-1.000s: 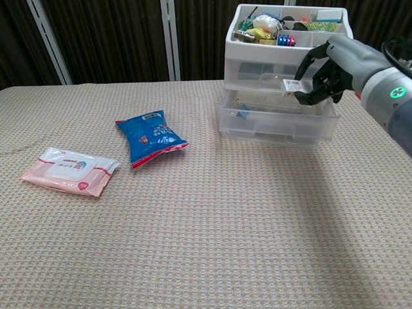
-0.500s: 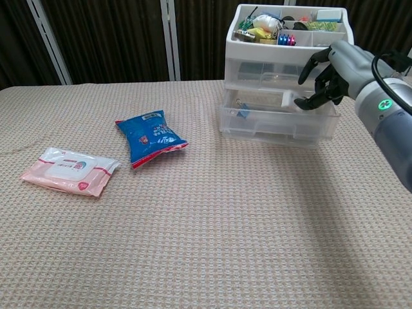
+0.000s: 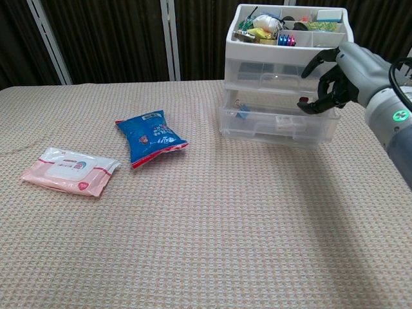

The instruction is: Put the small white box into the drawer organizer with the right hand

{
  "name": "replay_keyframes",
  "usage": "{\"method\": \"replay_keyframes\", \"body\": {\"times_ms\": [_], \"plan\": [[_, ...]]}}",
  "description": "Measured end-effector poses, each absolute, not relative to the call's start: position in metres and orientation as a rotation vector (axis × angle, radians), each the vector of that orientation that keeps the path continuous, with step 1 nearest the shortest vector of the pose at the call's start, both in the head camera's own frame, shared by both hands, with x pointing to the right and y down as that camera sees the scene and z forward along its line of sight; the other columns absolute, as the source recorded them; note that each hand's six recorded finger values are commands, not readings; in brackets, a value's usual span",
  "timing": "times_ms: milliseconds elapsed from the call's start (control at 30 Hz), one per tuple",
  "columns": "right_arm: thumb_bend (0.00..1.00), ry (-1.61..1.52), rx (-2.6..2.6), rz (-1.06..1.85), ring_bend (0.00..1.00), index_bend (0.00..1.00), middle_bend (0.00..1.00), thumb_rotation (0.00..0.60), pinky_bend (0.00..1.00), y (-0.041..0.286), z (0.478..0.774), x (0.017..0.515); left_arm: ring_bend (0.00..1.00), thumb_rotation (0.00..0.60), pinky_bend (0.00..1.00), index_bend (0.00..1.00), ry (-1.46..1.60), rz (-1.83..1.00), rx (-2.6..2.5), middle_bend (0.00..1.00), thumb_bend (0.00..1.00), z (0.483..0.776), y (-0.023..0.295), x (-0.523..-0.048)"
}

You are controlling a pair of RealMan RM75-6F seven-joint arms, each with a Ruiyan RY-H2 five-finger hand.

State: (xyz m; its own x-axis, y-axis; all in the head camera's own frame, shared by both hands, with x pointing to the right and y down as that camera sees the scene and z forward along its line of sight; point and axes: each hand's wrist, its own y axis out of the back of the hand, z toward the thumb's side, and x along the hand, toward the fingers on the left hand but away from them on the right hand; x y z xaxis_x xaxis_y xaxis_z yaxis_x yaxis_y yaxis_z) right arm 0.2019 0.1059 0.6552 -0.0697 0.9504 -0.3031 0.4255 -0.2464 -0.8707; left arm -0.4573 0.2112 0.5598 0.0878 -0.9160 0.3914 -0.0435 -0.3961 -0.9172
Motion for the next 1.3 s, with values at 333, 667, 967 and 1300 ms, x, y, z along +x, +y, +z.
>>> {"method": "replay_keyframes", "body": {"times_ms": [333, 667, 967, 1300], "plan": [[0.23, -1.165, -1.642, 1.001, 0.02, 0.31, 0.18, 0.6, 0.1, 0.134, 0.626, 0.189, 0.0, 0.6, 0.0, 0.11, 0.985, -1.396, -1.573, 0.0, 0.2, 0.558, 0.211, -0.457], [0.3, -0.612, -1.355, 1.001, 0.0, 0.17, 0.0, 0.6, 0.0, 0.163, 0.648, 0.216, 0.0, 0.6, 0.0, 0.09, 1.005, -1.367, -1.566, 0.0, 0.2, 0.556, 0.21, -0.456], [0.3, -0.368, -1.178, 0.998, 0.0, 0.13, 0.0, 0.6, 0.0, 0.174, 0.681, 0.215, 0.0, 0.6, 0.0, 0.09, 1.023, -1.331, -1.565, 0.0, 0.2, 0.553, 0.209, -0.456], [0.3, -0.284, -1.074, 0.954, 0.0, 0.13, 0.0, 0.6, 0.0, 0.186, 0.697, 0.197, 0.0, 0.6, 0.0, 0.08, 1.043, -1.309, -1.574, 0.0, 0.2, 0.551, 0.207, -0.457]]}}
